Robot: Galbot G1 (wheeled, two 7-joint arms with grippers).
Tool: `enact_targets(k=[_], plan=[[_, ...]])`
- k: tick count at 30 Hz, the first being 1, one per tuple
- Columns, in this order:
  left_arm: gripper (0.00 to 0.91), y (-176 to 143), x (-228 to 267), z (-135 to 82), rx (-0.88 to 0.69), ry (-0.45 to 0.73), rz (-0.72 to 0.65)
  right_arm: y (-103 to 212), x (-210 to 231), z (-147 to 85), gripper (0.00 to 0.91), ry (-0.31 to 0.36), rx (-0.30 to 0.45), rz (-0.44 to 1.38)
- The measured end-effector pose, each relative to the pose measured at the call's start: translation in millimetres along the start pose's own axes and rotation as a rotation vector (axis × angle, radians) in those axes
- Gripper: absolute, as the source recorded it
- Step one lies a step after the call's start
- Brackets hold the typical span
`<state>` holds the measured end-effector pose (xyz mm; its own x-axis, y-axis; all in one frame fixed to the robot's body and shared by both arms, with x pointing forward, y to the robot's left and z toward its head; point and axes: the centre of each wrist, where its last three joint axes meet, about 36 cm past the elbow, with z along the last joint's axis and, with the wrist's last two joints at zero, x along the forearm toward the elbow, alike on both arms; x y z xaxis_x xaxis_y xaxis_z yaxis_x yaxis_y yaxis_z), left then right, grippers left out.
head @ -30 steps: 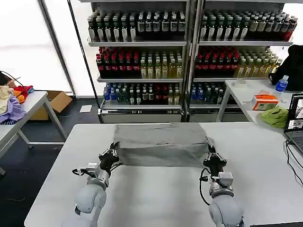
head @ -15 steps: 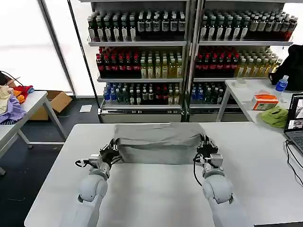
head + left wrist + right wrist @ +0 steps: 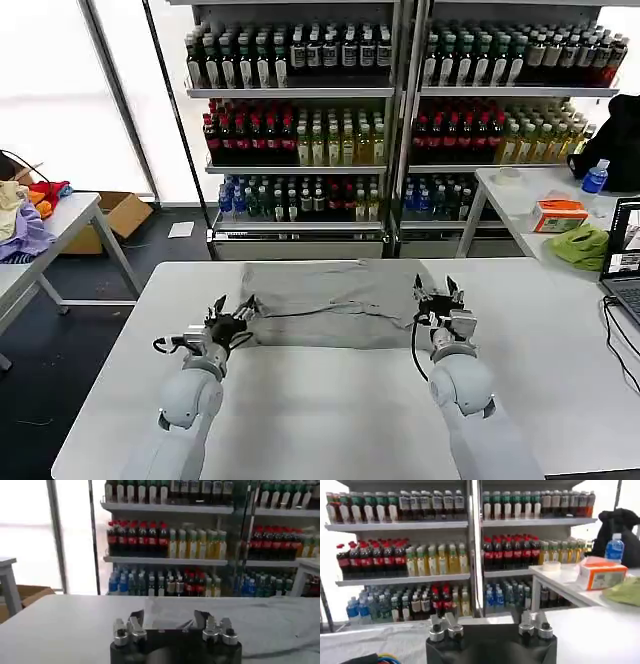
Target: Fold and organize the clothes.
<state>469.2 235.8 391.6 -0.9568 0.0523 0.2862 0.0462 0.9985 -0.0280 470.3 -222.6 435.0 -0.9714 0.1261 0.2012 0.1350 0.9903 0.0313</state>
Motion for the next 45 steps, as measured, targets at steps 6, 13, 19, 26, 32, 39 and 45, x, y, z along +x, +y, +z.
enact_targets(k=[6, 13, 19, 26, 32, 39, 45], plan=[[0.907, -1.1, 14.1, -0.5, -0.030, 0.025, -0.005, -11.2, 18.8, 8.2, 0.907, 0.052, 0.041, 0.029], [0.907, -2.0, 25.1, 10.2, -0.059, 0.068, -0.005, -23.2, 37.6, 29.8, 0.907, 0.142, 0.085, 0.065], [0.907, -2.6, 26.3, 14.1, -0.070, 0.087, -0.005, -28.4, 45.1, 41.3, 0.907, 0.189, 0.095, 0.078], [0.222, 2.3, 23.2, 19.3, -0.088, 0.119, -0.016, -29.2, 45.5, 50.7, 0.907, 0.238, 0.084, 0.075], [0.000, 4.9, 26.0, 26.0, -0.101, 0.159, -0.009, -32.3, 43.7, 62.0, 0.242, 0.287, 0.071, 0.078], [0.000, 4.1, 29.7, 34.2, -0.107, 0.200, 0.011, -35.6, 44.4, 74.3, 0.000, 0.325, 0.055, 0.075], [0.000, 1.6, 34.9, 40.6, -0.121, 0.221, 0.027, -38.7, 48.4, 78.8, 0.000, 0.333, 0.038, 0.078]])
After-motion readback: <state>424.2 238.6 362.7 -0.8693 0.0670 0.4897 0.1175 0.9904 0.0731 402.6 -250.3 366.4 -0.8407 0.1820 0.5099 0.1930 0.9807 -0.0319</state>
